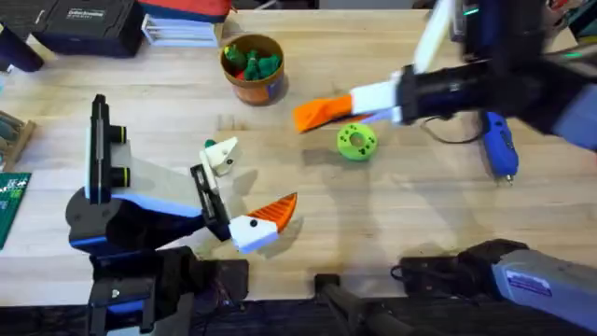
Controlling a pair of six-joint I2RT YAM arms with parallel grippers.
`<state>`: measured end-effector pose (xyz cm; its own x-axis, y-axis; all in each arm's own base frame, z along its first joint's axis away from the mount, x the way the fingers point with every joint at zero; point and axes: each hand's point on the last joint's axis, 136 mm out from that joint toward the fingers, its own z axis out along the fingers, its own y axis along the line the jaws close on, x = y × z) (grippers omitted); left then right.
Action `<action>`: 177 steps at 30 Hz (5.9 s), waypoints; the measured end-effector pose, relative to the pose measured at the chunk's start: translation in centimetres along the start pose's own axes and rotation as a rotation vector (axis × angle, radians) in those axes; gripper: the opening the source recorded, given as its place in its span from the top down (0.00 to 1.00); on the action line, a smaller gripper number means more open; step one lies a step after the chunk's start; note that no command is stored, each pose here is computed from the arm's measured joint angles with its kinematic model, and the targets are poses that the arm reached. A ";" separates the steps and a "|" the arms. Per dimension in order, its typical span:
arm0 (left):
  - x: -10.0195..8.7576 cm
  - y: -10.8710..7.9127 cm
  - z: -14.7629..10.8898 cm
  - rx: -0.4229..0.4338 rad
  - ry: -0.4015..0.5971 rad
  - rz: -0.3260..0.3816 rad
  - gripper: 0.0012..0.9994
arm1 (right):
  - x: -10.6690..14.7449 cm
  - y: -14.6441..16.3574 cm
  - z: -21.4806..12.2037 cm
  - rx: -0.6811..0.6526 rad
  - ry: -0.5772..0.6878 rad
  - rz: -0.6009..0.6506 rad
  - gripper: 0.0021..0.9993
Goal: Pick up the gripper from the table and insert it into the empty holder that is missing its gripper. Then pick up a screw, insert it into the mounting hole, and use the screwdriver to tighten it. Finally, clean up the table by picking up the vegetable and placing it into the bucket.
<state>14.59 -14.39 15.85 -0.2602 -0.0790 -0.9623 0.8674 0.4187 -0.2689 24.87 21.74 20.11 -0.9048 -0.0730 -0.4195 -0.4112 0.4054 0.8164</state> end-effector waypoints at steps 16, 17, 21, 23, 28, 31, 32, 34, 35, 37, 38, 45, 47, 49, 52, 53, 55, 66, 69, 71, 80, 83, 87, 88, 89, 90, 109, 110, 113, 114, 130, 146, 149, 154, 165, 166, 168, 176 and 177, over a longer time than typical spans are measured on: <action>0.0 0.0 0.0 0.000 0.000 -0.003 0.01 | 4.0 3.2 7.7 -0.314 0.342 0.303 0.99; 0.0 0.0 0.0 0.000 0.000 -0.003 0.01 | 3.9 3.2 7.9 -0.317 0.345 0.310 0.99; 0.0 0.0 0.0 0.000 0.000 -0.003 0.01 | 3.1 3.1 9.2 -0.330 0.347 0.360 0.99; 0.0 0.1 0.0 -0.006 -0.001 -0.002 0.01 | 3.1 3.0 9.7 -0.335 0.359 0.386 0.99; -0.1 0.3 0.0 -0.016 -0.003 -0.005 0.01 | 3.8 2.3 10.6 -0.321 0.406 0.494 0.99; -0.1 0.3 0.0 -0.020 -0.004 -0.004 0.01 | 4.0 1.9 10.9 -0.314 0.426 0.540 0.99; -0.1 0.4 0.0 -0.021 -0.005 -0.004 0.01 | 4.0 1.9 10.9 -0.316 0.426 0.542 0.99; -0.1 0.5 0.0 -0.027 -0.006 -0.003 0.01 | 3.7 2.1 10.9 -0.326 0.420 0.531 0.99; -0.1 0.5 0.0 -0.029 -0.006 -0.002 0.01 | 3.5 2.3 10.9 -0.335 0.415 0.518 0.99; -0.2 0.6 0.0 -0.032 -0.007 -0.002 0.01 | 3.0 2.8 10.9 -0.354 0.404 0.493 0.99; -0.2 0.6 0.0 -0.033 -0.007 0.001 0.01 | 2.7 3.1 11.0 -0.361 0.394 0.479 0.99; -0.4 1.3 -0.2 -0.075 -0.016 0.014 0.01 | 2.4 3.5 11.7 -0.356 0.373 0.485 0.99; -0.4 1.5 -0.2 -0.085 -0.018 0.012 0.01 | 2.4 3.5 11.9 -0.350 0.369 0.490 0.99; -0.4 1.6 -0.2 -0.092 -0.019 0.012 0.01 | 2.4 3.4 12.1 -0.348 0.366 0.490 0.99; -0.5 1.8 -0.2 -0.101 -0.021 -0.001 0.01 | 2.5 2.9 12.4 -0.344 0.369 0.499 0.99; -0.5 1.8 -0.3 -0.104 -0.022 -0.007 0.01 | 2.5 2.7 12.5 -0.343 0.370 0.503 0.99; -0.5 1.9 -0.3 -0.108 -0.023 -0.016 0.01 | 2.6 2.4 12.7 -0.342 0.374 0.506 0.99; -0.5 2.0 -0.3 -0.113 -0.025 -0.032 0.01 | 2.5 2.0 13.0 -0.322 0.370 0.568 0.99; -0.5 2.1 -0.3 -0.118 -0.026 -0.036 0.01 | 2.4 1.9 13.1 -0.312 0.365 0.591 0.99; -0.5 2.2 -0.3 -0.127 -0.028 -0.039 0.01 | 2.4 2.0 13.3 -0.306 0.362 0.596 0.99; -0.8 3.6 -0.6 -0.201 -0.042 -0.041 0.01 | 1.7 3.2 14.3 -0.328 0.296 0.480 0.99; -0.9 4.1 -0.8 -0.231 -0.047 -0.027 0.01 | 1.5 3.6 14.6 -0.344 0.274 0.417 0.99; -0.9 4.2 -0.8 -0.241 -0.049 -0.023 0.01 | 1.6 3.4 14.8 -0.339 0.269 0.397 0.99; -0.9 4.2 -0.8 -0.241 -0.049 -0.023 0.01 | 1.6 3.3 14.8 -0.339 0.269 0.393 0.99; -0.9 4.2 -0.8 -0.241 -0.049 -0.023 0.01 | 1.6 3.3 14.7 -0.339 0.267 0.387 0.99; -0.9 4.2 -0.8 -0.241 -0.048 -0.023 0.01 | 1.6 3.3 14.7 -0.340 0.265 0.378 0.99; -0.9 3.5 -0.6 -0.198 -0.040 -0.021 0.01 | 1.3 2.7 14.6 -0.336 0.247 0.352 0.99; -0.9 3.5 -0.7 -0.202 -0.041 -0.021 0.01 | 1.3 2.7 14.7 -0.335 0.245 0.351 0.99; -0.9 3.8 -0.7 -0.221 -0.044 -0.022 0.01 | 1.4 2.9 15.0 -0.331 0.239 0.345 0.99; -0.9 3.9 -0.8 -0.227 -0.045 -0.022 0.01 | 1.4 2.9 15.0 -0.330 0.237 0.343 0.99; -1.1 4.4 -0.9 -0.256 -0.053 -0.030 0.01 | 0.7 2.9 15.9 -0.342 0.256 0.351 0.99; -1.3 5.2 -1.2 -0.304 -0.062 -0.022 0.01 | -0.2 3.4 16.8 -0.296 0.287 0.384 0.99; -1.3 5.4 -1.3 -0.315 -0.064 -0.022 0.01 | -0.3 3.5 17.0 -0.280 0.289 0.383 0.99; -1.4 5.7 -1.4 -0.332 -0.067 -0.021 0.01 | -0.5 3.7 17.2 -0.274 0.282 0.352 0.99; -1.5 5.8 -1.4 -0.341 -0.069 -0.024 0.01 | -0.4 3.7 17.4 -0.251 0.291 0.323 0.99; -1.4 5.8 -1.4 -0.338 -0.069 -0.026 0.01 | -0.4 3.6 17.3 -0.249 0.296 0.323 0.99; -1.4 5.5 -1.3 -0.322 -0.066 -0.028 0.01 | -0.2 3.4 17.0 -0.244 0.308 0.333 0.99; -1.2 4.5 -1.0 -0.262 -0.055 -0.035 0.01 | 0.2 3.4 16.1 -0.258 0.342 0.333 0.99; -1.2 4.4 -1.0 -0.259 -0.054 -0.035 0.01 | 0.2 3.4 16.1 -0.259 0.344 0.332 0.99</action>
<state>18.33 -11.53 15.86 -0.2592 -0.1430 -0.9552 0.7187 0.6321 -0.2897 25.06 37.78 16.42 -0.9569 -0.2905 -0.0035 -0.0711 0.2224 0.9724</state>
